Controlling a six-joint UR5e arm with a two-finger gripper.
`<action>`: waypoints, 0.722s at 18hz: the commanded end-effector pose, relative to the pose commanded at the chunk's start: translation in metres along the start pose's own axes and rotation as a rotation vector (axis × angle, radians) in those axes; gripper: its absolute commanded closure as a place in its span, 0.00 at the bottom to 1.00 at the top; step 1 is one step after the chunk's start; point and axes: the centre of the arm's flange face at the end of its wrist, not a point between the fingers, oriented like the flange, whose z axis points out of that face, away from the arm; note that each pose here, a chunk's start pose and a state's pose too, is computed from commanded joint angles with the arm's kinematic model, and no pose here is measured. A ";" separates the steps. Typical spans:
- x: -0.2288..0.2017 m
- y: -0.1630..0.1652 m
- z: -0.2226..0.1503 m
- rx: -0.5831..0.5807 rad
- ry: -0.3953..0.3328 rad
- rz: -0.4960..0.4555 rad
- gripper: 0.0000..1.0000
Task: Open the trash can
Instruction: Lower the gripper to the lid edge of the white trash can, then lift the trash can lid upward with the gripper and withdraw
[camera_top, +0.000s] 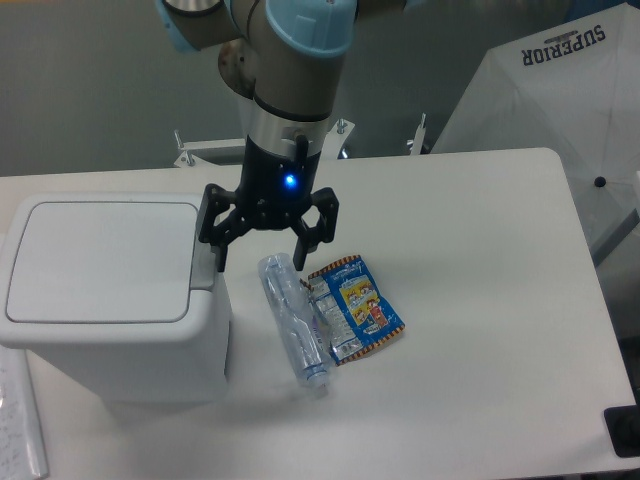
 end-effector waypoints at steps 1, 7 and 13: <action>0.000 0.000 0.000 0.000 0.002 0.000 0.00; 0.005 0.001 0.004 -0.008 0.000 0.008 0.00; 0.004 0.002 0.005 -0.011 -0.002 0.007 0.00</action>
